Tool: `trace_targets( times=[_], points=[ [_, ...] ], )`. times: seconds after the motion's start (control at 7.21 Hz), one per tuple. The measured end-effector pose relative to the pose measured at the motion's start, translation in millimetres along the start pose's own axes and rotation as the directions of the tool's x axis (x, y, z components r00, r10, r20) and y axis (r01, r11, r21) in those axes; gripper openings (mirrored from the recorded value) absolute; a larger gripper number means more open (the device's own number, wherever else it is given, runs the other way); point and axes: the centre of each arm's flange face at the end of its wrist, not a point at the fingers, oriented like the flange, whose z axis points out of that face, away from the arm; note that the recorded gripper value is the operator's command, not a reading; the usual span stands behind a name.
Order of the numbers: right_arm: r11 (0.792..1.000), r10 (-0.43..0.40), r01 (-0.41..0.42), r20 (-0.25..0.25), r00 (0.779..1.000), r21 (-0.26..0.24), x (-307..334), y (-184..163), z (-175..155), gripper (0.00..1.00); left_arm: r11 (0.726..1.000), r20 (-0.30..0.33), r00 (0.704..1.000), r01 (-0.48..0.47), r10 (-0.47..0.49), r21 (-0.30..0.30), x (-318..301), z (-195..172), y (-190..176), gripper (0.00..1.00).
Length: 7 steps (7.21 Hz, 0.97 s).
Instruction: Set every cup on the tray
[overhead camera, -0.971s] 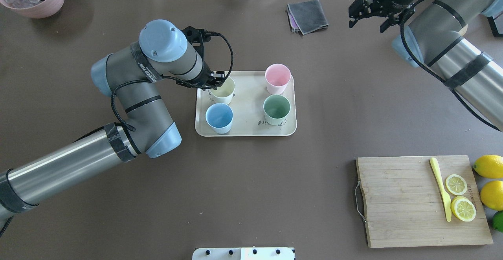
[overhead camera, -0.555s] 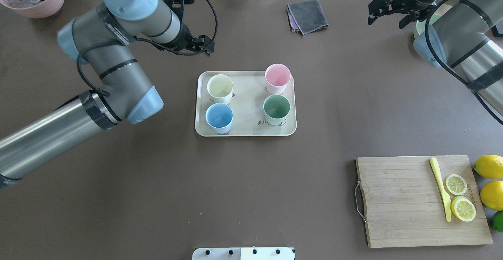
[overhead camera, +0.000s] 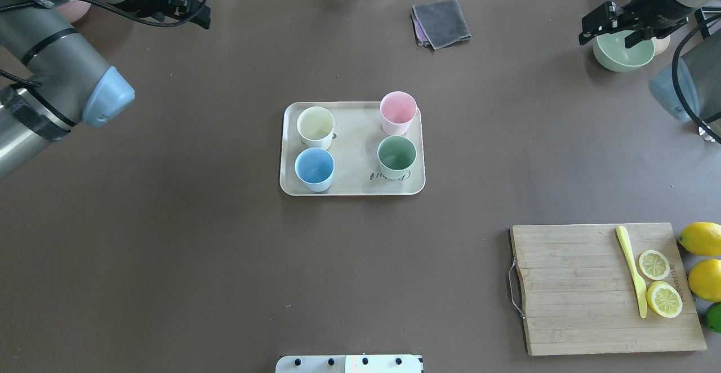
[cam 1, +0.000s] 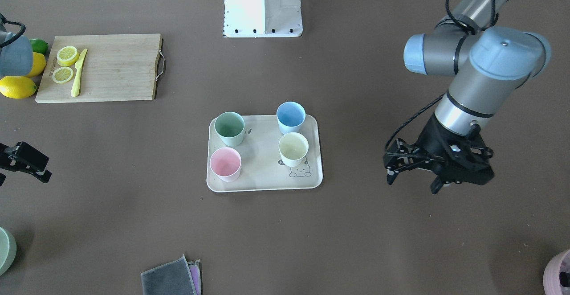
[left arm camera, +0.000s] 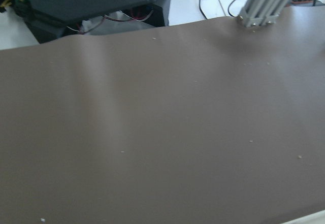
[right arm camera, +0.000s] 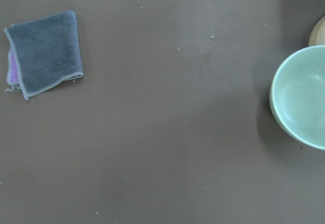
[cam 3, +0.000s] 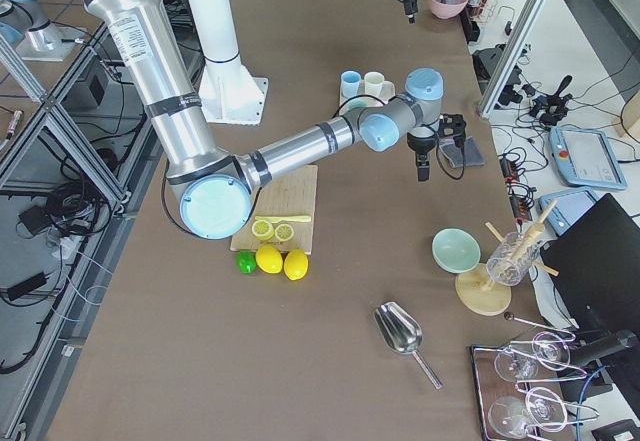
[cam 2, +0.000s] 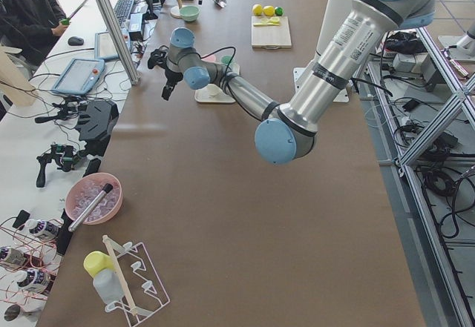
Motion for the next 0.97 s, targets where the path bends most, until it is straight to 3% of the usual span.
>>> trace_targets(
  times=[0.28,0.55,0.69,0.97],
  points=[
    [0.997,-0.074,0.072,-0.094,0.993,-0.024,73,8,-4,1.0,0.998,0.073,0.995,-0.062,0.063,-0.015,-93,-12,15,0.98],
    [0.98,-0.171,0.152,-0.156,0.973,-0.125,157,30,-26,1.0,0.997,0.091,0.996,-0.019,0.026,-0.073,-214,-48,51,0.98],
    [0.965,-0.219,0.192,-0.145,0.965,-0.181,206,55,-34,1.0,0.996,0.093,0.996,0.002,0.006,-0.089,-269,-71,80,0.98],
    [0.955,-0.209,0.184,-0.089,0.974,-0.235,280,108,-41,1.0,0.994,0.121,0.993,0.003,0.011,-0.113,-355,-113,150,0.98]
  ],
)
